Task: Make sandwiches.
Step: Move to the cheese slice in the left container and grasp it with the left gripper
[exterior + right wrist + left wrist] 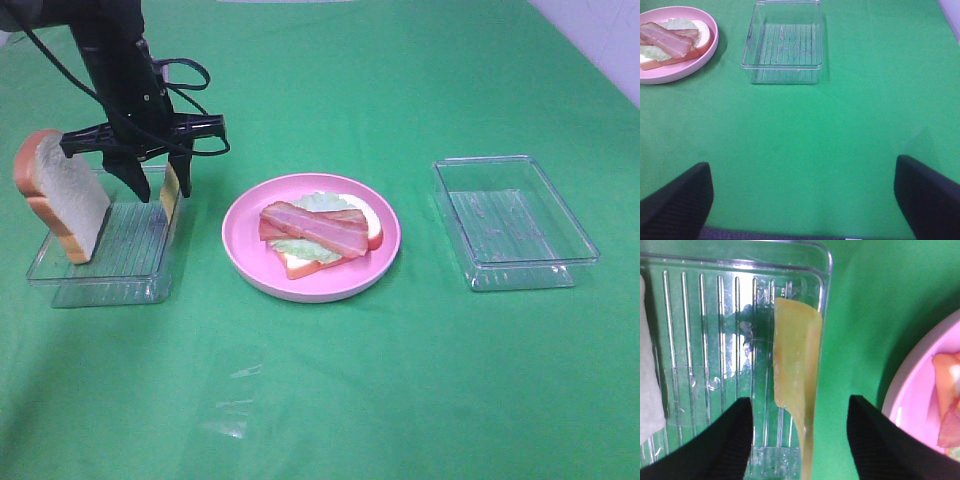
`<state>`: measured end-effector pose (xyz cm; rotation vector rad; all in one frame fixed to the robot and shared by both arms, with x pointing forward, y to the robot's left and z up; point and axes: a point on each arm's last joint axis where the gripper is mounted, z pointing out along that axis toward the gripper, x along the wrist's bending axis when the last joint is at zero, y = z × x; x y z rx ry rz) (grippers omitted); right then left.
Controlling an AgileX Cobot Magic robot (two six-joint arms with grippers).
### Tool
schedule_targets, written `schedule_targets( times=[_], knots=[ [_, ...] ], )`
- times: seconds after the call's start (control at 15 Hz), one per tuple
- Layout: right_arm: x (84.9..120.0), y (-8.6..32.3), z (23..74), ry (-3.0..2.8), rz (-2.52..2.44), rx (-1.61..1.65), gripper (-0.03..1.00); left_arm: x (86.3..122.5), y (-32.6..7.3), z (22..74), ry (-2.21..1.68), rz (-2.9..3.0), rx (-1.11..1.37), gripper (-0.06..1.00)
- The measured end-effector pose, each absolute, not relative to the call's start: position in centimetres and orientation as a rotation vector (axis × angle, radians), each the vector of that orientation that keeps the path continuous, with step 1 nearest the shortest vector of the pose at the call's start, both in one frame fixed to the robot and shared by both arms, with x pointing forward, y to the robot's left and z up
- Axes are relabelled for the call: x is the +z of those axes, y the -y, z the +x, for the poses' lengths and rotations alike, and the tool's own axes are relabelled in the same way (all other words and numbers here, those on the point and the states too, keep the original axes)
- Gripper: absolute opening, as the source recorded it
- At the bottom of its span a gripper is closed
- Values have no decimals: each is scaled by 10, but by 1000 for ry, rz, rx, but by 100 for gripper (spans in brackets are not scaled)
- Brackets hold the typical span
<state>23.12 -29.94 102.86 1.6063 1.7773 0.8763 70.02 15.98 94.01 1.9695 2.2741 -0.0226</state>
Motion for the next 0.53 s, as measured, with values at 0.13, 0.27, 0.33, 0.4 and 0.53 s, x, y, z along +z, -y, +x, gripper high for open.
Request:
schedule_targets(
  times=[0.13,0.27,0.33,0.4,0.53],
  knots=[
    [1029,299,231,-1777,1606,876,96,940,-160,700,-2281,1962,-23,22],
    [1029,299,231,-1777,1606,876,96,940,-160,700,-2281,1962,-23,3],
    [1029,299,231,-1777,1606,876,96,940,-160,700,-2282,1960,-23,0],
    [1029,299,231,-1777,1606,876,96,940,-160,700,-2283,1959,-23,0],
    [1029,299,231,-1777,1606,876,96,940,-160,700,-2284,1960,-24,0]
  ],
)
